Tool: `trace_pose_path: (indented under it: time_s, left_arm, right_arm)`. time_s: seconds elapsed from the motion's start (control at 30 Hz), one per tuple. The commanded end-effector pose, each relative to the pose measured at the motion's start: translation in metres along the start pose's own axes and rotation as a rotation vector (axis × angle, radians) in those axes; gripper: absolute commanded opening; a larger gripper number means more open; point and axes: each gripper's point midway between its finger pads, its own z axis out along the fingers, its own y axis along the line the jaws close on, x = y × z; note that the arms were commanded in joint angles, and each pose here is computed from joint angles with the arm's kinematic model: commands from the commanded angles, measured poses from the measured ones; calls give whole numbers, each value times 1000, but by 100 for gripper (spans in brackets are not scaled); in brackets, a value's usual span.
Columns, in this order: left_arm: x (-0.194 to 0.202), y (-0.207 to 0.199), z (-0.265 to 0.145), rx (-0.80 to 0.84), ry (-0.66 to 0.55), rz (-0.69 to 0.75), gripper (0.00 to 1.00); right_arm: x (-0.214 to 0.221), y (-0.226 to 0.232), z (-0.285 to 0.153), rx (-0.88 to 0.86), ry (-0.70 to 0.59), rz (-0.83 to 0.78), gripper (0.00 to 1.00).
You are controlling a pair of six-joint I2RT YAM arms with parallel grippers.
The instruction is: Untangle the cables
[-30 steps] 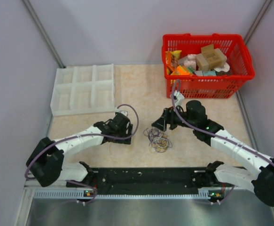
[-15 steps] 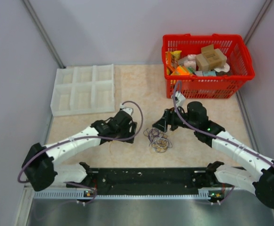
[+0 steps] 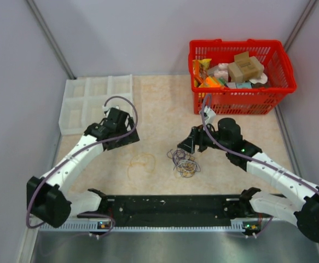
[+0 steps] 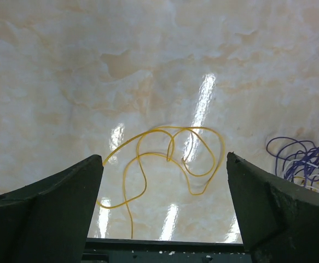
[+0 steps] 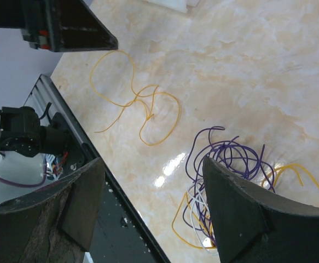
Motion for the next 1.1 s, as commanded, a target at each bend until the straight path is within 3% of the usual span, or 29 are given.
trace_pose_path:
  time_s: [0.0, 0.23, 0.37, 0.57, 0.77, 1.07]
  left_arm:
    - [21, -24, 22, 51, 159, -6, 99]
    - [64, -37, 61, 5, 241, 38, 99]
    - [74, -56, 59, -51, 180, 120, 99]
    - [96, -52, 75, -129, 201, 126, 97]
    - [89, -47, 82, -174, 151, 148, 92]
    - [83, -54, 90, -129, 109, 189, 49]
  right_arm:
    - [-12, 7, -6, -20, -53, -30, 72]
    - [-12, 6, -7, -12, -60, -29, 72]
    - [-10, 4, -4, -11, -51, -24, 72]
    - [-10, 5, -2, -22, -48, -17, 71]
    - [-8, 4, -2, -19, -46, -18, 71]
    - [-6, 4, -2, -20, -46, -9, 71]
